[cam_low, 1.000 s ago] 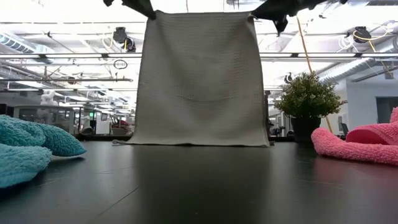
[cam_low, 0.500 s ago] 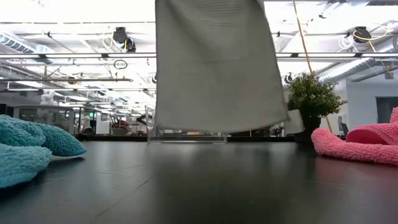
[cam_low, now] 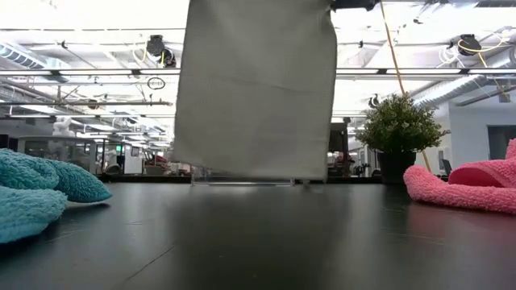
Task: Fold microfiber towels
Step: Fold the gray microfiber cloth
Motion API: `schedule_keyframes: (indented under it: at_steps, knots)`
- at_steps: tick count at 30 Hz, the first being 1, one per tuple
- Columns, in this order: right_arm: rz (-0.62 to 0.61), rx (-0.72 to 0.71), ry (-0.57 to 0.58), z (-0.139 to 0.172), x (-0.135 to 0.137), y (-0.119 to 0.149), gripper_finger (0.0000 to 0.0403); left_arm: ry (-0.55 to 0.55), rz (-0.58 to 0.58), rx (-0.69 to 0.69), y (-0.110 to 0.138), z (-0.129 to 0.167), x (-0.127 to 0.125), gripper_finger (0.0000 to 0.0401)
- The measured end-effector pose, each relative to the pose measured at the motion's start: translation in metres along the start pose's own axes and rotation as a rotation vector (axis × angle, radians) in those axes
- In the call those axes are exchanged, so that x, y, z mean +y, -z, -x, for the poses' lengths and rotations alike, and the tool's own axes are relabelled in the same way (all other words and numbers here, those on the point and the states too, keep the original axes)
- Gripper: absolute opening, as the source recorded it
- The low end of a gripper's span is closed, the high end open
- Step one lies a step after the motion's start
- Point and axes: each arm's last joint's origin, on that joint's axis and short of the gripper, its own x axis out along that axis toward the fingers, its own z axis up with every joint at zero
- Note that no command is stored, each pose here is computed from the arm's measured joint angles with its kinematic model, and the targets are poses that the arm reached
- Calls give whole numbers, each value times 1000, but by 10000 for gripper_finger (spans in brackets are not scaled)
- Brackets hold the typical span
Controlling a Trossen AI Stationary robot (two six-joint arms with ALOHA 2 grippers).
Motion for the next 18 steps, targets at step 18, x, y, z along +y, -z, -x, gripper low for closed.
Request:
schedule_keyframes:
  at_steps: [18]
  knots:
    - [50, 26, 103, 3, -23, 8, 0, -16, 6, 58, 6, -16, 6, 0]
